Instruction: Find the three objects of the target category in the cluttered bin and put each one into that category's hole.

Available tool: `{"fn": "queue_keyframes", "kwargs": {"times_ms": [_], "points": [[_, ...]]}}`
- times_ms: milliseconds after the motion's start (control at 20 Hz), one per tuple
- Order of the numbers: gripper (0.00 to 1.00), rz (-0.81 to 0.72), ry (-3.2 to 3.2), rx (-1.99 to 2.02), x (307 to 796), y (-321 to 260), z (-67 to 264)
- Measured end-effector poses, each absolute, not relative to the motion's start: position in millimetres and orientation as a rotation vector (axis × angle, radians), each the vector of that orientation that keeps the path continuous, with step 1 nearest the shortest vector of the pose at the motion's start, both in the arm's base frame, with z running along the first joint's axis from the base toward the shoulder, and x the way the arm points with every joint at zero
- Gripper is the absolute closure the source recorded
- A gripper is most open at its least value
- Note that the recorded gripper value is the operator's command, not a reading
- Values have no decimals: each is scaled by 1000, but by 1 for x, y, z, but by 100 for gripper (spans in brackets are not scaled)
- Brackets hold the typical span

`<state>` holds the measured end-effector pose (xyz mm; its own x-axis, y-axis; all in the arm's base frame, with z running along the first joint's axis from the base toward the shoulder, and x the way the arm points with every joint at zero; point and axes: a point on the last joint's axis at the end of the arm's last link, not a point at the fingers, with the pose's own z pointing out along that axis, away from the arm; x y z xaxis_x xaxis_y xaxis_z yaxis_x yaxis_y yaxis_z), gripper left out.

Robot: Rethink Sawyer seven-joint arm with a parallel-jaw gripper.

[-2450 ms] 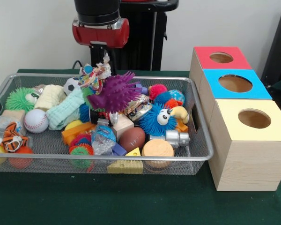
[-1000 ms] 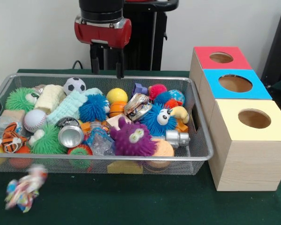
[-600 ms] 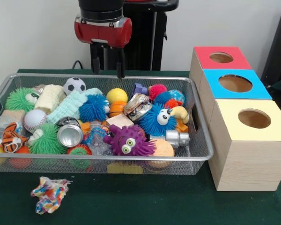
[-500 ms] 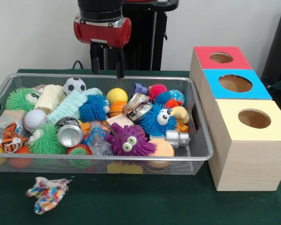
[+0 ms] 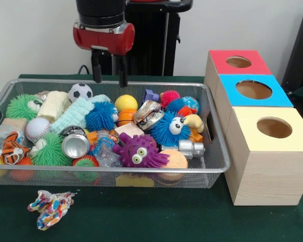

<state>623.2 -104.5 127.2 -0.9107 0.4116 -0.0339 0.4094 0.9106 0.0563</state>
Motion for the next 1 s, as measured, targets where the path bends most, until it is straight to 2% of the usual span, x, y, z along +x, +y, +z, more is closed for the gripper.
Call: {"fn": "queue_keyframes", "kwargs": {"times_ms": [200, 450, 1000], "points": [[0, 66, 3007, 665, 638, -120, 133], [0, 68, 2999, 696, 668, -151, 158], [0, 41, 2932, 681, 711, -175, 197]]}}
